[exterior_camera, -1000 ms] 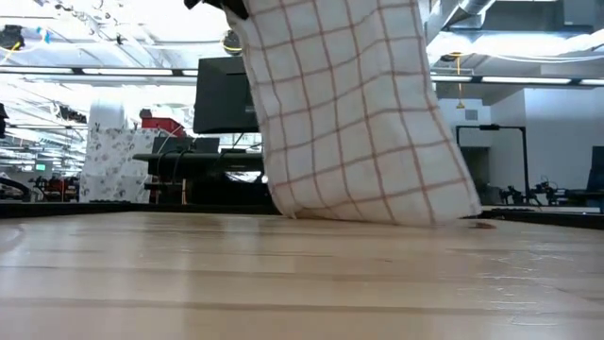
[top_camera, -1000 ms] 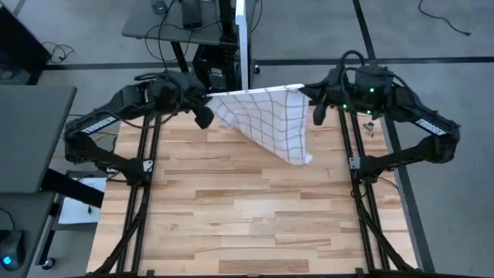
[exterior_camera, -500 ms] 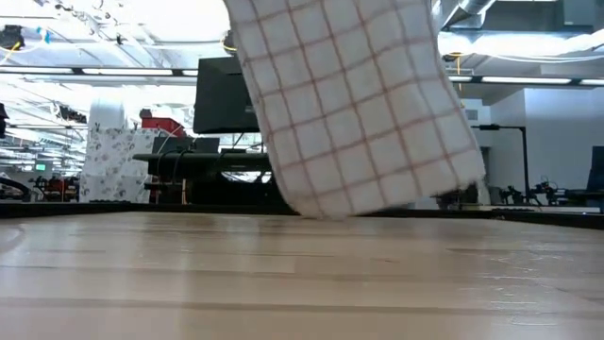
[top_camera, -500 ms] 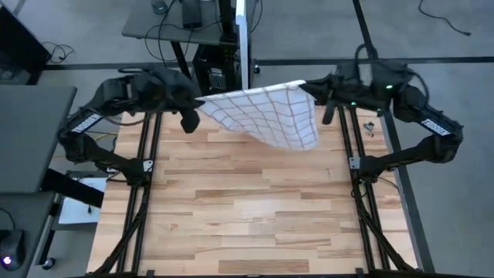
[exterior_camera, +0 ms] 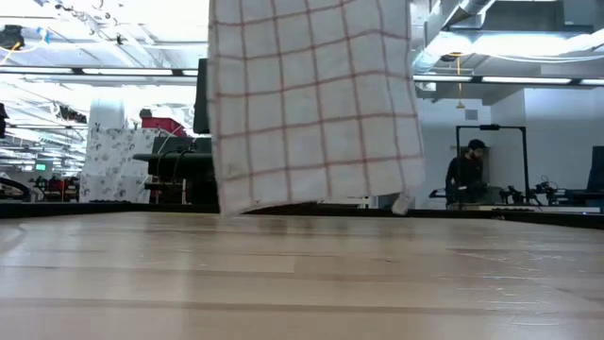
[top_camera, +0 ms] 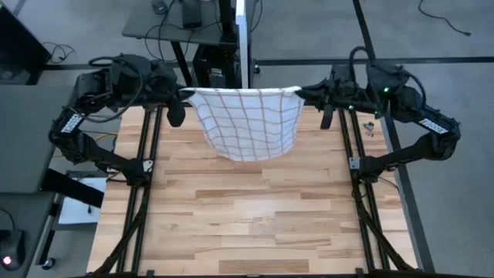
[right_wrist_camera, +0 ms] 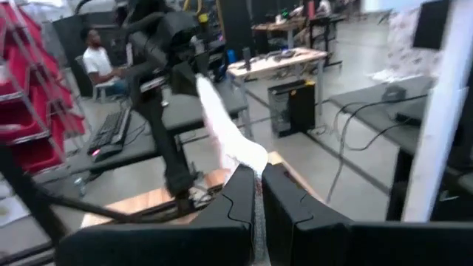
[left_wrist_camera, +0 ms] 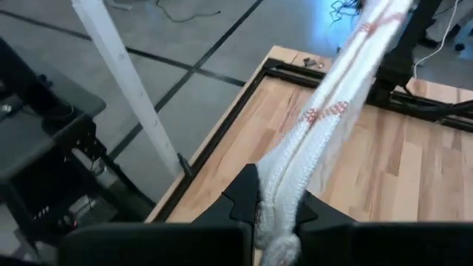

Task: Roll towel
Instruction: Prepare the white towel

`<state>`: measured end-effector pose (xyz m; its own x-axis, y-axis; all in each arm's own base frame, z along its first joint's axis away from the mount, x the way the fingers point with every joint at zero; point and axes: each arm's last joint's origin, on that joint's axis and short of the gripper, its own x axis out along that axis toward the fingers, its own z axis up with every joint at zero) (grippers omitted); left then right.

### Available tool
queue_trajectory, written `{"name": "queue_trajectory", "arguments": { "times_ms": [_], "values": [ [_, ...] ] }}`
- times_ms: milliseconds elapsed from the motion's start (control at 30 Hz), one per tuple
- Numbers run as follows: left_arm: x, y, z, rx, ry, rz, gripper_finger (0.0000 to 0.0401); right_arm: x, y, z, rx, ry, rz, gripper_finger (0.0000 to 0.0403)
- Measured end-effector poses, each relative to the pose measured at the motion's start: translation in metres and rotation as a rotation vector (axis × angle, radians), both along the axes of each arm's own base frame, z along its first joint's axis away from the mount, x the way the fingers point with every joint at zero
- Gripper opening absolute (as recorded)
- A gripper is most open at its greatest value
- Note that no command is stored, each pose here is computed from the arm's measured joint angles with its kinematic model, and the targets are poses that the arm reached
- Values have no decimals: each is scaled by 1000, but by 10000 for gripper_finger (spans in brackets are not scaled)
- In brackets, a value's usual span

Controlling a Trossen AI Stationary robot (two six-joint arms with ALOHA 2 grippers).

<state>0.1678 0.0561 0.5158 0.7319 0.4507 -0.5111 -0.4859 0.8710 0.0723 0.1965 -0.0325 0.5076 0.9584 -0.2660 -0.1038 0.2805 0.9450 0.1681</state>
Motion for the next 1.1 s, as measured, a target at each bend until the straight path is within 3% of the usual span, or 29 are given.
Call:
{"name": "queue_trajectory", "arguments": {
  "times_ms": [133,267,433,533,633,800,933,1100],
  "values": [
    [-2,1,-15,-11,139,24,0,8,-5,-14,22,123,-18,0],
    [1,16,-18,72,172,104,0,12,-24,-20,-6,173,-95,0],
    [-3,43,-16,157,201,166,0,10,-59,-23,-88,218,-204,0],
    [0,62,-18,210,222,193,0,6,-80,-25,-130,243,-228,0],
    [6,78,-18,273,239,195,0,3,-98,-25,-241,271,-228,0],
    [16,94,-23,310,292,180,0,1,-120,-26,-343,297,-246,0],
    [17,88,-23,316,295,157,0,0,-115,-25,-368,299,-215,0],
    [9,54,-21,259,294,81,0,5,-77,-28,-302,325,-71,0]
  ]
}}
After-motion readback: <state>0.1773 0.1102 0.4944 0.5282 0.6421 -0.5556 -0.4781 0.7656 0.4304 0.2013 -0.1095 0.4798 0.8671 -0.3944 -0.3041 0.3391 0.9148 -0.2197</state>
